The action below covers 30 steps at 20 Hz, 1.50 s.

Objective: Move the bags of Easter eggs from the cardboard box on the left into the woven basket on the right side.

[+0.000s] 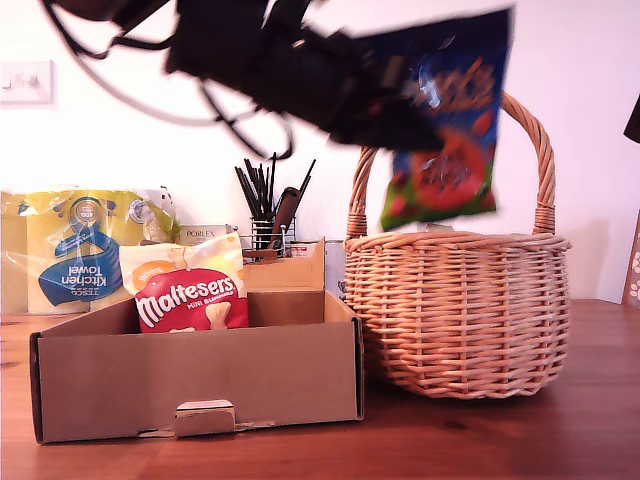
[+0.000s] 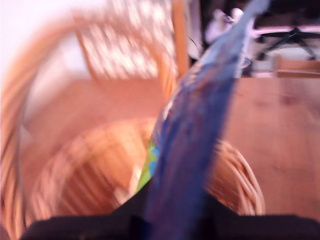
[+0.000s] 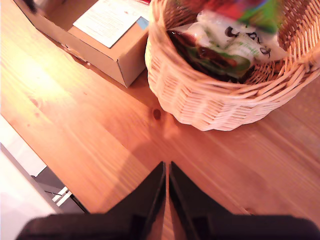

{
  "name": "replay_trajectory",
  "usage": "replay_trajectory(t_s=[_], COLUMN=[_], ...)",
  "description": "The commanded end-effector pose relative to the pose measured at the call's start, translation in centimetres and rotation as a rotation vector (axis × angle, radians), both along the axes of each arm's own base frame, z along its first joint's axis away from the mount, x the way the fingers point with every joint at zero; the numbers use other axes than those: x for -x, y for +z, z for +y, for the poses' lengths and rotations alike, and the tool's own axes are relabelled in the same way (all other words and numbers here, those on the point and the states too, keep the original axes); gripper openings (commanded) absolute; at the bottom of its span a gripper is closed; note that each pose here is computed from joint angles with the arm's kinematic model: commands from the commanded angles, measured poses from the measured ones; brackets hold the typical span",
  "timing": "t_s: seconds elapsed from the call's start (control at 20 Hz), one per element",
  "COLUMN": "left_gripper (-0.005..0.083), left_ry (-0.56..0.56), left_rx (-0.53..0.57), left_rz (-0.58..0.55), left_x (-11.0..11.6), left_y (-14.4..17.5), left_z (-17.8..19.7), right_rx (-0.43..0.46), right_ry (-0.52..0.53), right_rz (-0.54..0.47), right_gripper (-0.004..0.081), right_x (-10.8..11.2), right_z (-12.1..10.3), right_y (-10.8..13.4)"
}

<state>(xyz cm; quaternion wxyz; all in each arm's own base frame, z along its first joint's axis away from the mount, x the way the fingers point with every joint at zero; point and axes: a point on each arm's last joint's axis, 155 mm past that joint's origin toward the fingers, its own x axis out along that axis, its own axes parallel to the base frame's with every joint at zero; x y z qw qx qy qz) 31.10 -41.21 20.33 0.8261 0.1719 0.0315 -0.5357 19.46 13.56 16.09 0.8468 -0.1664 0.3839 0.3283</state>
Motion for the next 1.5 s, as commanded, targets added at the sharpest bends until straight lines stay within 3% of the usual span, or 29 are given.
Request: replay_trajectory(t_s=[0.0, 0.35, 0.65, 0.75, 0.85, 0.95, 1.2, 1.45], left_gripper=[-0.0021, -0.0021, -0.0019, 0.008, 0.0314, 0.046, 0.0483, 0.048], left_ry=[0.019, 0.119, 0.187, 0.186, 0.186, 0.179, 0.167, 0.149], left_rx=[-0.048, -0.154, -0.105, -0.115, -0.111, -0.113, -0.157, -0.22], left_rz=[-0.034, -0.125, -0.187, -0.178, -0.174, -0.171, -0.151, -0.18], left_x=[-0.3, -2.1, -3.5, -3.4, -3.4, -3.2, -2.1, -0.8], left_y=[-2.2, -6.1, -4.4, -4.7, -4.7, -4.8, -5.9, -4.8], left_z=[-0.7, -1.1, -0.8, -0.8, -0.8, -0.9, -1.4, -0.9], right_rx=[0.002, 0.0, -0.001, -0.003, -0.012, -0.027, -0.042, -0.046], right_ry=[0.011, 0.016, 0.019, 0.021, 0.029, 0.043, 0.055, 0.051], right_rz=[-0.021, -0.023, -0.029, -0.028, -0.024, -0.016, -0.015, -0.023], right_gripper=[-0.0012, -0.0012, -0.0012, -0.0012, -0.0012, -0.0012, -0.0012, -0.0012], right_x=[-0.2, -0.2, -0.3, -0.2, -0.1, 0.1, 0.2, 0.0], right_z=[0.0, 0.1, 0.2, 0.2, 0.4, 0.7, 1.0, 1.1], right_y=[0.5, 0.5, 0.6, 0.6, 0.6, 0.7, 0.8, 1.0])
